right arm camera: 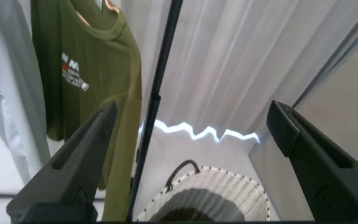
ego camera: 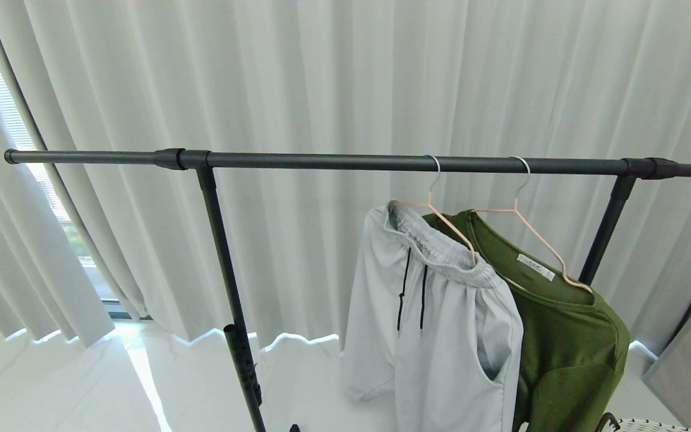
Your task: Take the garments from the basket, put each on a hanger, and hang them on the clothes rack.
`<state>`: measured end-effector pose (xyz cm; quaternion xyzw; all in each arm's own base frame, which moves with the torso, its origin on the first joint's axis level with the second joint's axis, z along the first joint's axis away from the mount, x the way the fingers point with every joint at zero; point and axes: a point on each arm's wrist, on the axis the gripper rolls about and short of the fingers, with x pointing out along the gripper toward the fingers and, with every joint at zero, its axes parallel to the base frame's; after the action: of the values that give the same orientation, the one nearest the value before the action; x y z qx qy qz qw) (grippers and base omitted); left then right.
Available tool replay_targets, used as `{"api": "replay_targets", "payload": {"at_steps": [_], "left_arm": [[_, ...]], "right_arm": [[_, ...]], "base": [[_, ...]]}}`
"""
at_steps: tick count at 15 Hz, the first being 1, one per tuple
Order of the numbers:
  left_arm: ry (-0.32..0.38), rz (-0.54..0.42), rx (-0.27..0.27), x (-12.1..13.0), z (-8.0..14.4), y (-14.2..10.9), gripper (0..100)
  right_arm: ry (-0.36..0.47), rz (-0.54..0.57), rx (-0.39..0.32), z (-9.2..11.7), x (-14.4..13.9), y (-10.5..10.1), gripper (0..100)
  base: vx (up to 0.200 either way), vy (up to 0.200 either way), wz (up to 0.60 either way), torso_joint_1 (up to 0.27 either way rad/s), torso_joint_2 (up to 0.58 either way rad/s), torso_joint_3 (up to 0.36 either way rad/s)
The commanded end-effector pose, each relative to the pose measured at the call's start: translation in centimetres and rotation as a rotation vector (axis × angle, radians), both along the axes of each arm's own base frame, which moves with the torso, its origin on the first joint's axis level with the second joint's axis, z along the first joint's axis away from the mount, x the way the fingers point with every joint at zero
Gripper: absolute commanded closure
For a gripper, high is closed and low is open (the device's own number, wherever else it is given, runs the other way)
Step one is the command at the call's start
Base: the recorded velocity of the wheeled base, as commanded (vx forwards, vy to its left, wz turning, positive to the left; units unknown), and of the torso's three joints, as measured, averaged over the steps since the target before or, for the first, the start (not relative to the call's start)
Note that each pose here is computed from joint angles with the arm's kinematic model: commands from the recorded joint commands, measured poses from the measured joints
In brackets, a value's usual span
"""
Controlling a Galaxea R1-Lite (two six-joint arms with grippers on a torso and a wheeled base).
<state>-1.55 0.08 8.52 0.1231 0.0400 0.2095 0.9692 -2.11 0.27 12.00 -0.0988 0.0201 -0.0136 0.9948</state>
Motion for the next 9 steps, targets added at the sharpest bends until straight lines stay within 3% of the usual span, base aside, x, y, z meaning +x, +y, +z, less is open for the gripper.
{"api": "replay_targets", "payload": {"at_steps": [1,3,4,5,7,9], "left_arm": [[0.004,-0.134,-0.007,0.1,0.0,0.0,0],[0.015,-0.378,-0.023,0.3,0.0,0.2,0],[0.013,-0.431,-0.036,0.3,0.0,0.3,0],[-0.018,-0.489,-0.096,0.1,-0.1,0.5,0],[-0.037,-0.312,-0.147,0.1,-0.1,0.9,0],[-0.017,-0.263,-0.151,0.1,-0.3,0.9,0]], "right_arm": [[-0.031,0.002,-0.001,-0.8,-0.5,0.0,0],[-0.011,0.005,-0.001,-1.3,-0.3,0.0,0],[-0.002,0.002,-0.001,-1.7,-0.2,0.0,0],[0.033,-0.016,-0.002,-2.9,0.1,0.0,0],[0.006,-0.086,-0.025,-3.7,0.6,-0.2,0],[0.001,-0.089,-0.002,-3.7,0.6,-0.2,0]], "base": [[0.0,0.0,0.0,0.0,0.0,0.0],[0.0,0.0,0.0,0.0,0.0,0.0],[0.0,0.0,0.0,0.0,0.0,0.0],[0.0,0.0,0.0,0.0,0.0,0.0],[0.0,0.0,0.0,0.0,0.0,0.0],[0.0,0.0,0.0,0.0,0.0,0.0]]}}
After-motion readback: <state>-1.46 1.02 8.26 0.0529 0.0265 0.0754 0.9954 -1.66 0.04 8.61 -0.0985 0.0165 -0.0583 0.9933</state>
